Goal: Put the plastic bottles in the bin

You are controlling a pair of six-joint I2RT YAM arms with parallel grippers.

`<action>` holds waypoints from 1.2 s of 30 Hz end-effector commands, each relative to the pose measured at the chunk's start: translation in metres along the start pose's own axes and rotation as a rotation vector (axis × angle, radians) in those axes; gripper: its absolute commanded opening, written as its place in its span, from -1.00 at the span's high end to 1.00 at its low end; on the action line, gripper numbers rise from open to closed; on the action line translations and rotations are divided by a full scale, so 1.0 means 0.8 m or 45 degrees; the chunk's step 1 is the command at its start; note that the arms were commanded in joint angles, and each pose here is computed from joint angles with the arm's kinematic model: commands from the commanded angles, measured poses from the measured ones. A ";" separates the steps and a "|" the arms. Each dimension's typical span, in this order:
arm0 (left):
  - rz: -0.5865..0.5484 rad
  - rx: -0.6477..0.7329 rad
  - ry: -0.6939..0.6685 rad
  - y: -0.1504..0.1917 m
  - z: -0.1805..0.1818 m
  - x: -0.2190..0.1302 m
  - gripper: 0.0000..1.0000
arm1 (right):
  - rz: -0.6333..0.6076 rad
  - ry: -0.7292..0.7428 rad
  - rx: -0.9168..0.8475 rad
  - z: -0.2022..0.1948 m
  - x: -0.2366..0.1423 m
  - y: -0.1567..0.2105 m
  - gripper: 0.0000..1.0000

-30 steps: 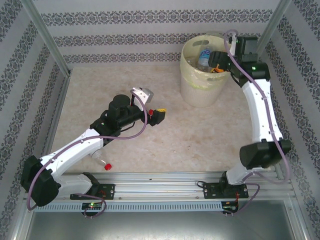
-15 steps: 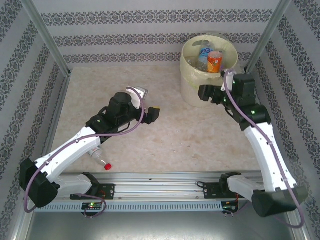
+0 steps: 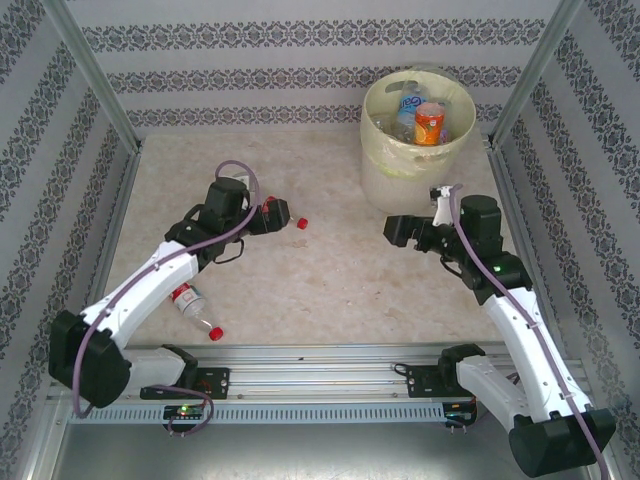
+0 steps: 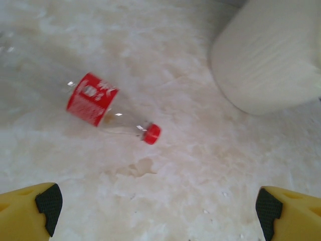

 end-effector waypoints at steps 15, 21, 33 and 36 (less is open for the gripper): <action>0.122 -0.754 -0.142 -0.029 0.109 0.136 -1.00 | 0.027 -0.094 -0.013 0.013 0.001 0.034 -0.97; 0.120 -0.831 -0.116 -0.036 0.117 0.172 -1.00 | 0.038 -0.083 -0.014 0.012 0.002 0.037 -0.96; 0.151 -0.894 -0.145 -0.032 0.130 0.219 -0.86 | 0.037 -0.061 -0.023 0.012 0.000 0.038 -0.96; 0.156 -0.889 -0.150 -0.028 0.132 0.224 -0.76 | 0.039 -0.057 -0.020 0.011 0.001 0.038 -0.96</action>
Point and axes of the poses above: each hand's point on the last joint's axis, 136 mm out from that joint toward the fingers, its own x axis out along the fingers, its own z axis along the line the jaws close on, y = z × x, the point moved 5 cm from there along -x, back along the fingers, and after that the axes turned 4 degrees about x, right-handed, at the moved point
